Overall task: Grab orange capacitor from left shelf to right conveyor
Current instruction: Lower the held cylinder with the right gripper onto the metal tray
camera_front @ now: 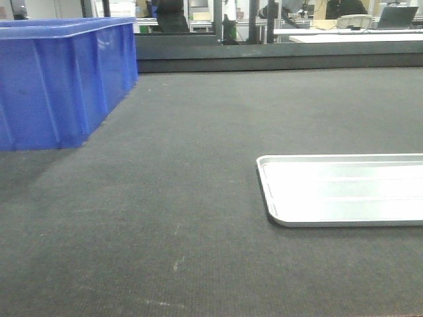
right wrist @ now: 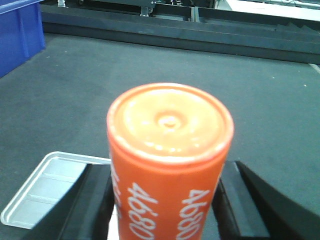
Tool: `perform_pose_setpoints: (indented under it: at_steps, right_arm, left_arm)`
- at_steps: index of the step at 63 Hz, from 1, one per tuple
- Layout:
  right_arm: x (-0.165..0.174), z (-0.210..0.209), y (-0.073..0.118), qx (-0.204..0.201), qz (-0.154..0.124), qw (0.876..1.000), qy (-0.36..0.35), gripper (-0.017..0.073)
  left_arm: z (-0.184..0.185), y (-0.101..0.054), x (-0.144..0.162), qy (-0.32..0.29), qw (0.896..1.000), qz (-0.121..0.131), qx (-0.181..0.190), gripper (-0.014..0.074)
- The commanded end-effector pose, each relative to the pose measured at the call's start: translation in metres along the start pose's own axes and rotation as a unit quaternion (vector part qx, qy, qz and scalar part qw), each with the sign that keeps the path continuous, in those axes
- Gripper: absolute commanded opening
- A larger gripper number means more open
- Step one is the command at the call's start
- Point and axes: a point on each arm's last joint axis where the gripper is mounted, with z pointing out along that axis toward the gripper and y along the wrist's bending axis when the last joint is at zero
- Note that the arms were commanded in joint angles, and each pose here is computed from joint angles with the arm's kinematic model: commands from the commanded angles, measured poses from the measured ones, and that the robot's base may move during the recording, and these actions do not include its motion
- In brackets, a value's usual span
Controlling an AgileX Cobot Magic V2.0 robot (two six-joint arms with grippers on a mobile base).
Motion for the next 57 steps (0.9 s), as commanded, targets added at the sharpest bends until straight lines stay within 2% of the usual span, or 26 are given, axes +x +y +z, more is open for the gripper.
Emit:
perform_pose_setpoints:
  at_steps: [1,57]
  right_arm:
    - [-0.0156,-0.0012,-0.0005,0.003,-0.008,0.999,-0.051,0.0058]
    - [-0.0200,0.0025,0.0002,0.000,-0.004,0.998,-0.058,0.0058]
  left_arm:
    - [-0.0022,-0.0012,-0.0107,-0.055,0.998,0.000,0.007,-0.0105]
    - [-0.0022,-0.0012,-0.0107,-0.055,0.998,0.000,0.007,-0.0105]
